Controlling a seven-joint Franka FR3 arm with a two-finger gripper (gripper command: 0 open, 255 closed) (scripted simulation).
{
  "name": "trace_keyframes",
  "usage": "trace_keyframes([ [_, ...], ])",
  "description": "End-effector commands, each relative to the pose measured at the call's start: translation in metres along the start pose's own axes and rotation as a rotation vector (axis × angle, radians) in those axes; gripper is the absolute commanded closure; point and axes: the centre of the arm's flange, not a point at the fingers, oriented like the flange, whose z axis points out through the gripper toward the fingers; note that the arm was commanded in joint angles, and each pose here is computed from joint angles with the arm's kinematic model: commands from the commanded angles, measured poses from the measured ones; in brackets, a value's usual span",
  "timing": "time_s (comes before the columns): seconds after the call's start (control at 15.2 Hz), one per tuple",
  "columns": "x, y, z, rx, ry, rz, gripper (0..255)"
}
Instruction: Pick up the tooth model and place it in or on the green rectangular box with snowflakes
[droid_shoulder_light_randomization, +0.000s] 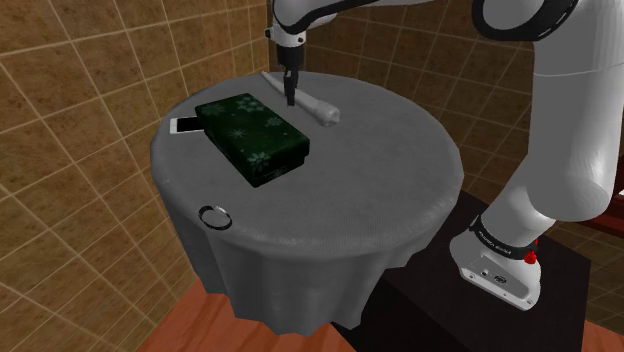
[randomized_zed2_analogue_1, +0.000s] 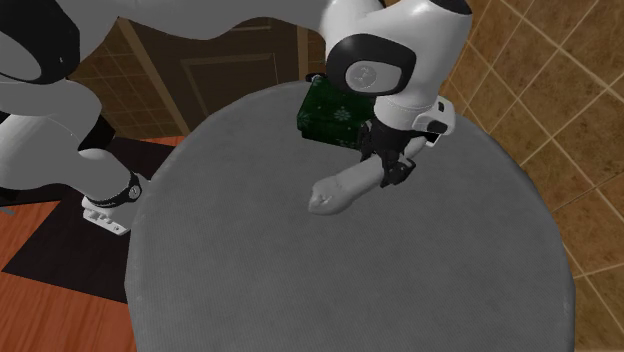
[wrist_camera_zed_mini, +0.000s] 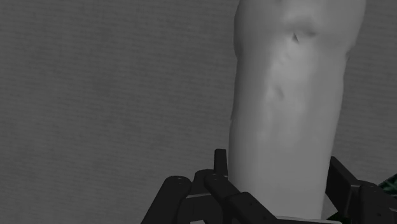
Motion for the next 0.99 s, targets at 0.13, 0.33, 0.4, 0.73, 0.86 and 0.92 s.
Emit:
trace_keyframes([
  [0.13, -0.002, -0.001, -0.021, 0.0, 0.0, 0.0, 255],
  [0.33, -0.003, -0.001, -0.037, 0.0, 0.0, 0.0, 255],
  [0.4, -0.003, -0.001, -0.043, 0.0, 0.0, 0.0, 255],
  [0.73, -0.005, -0.001, -0.069, 0.0, 0.0, 0.0, 255],
  [0.86, -0.005, -0.001, -0.079, 0.0, 0.0, 0.0, 255],
  [0.92, -0.006, -0.001, -0.085, 0.0, 0.0, 0.0, 255],
])
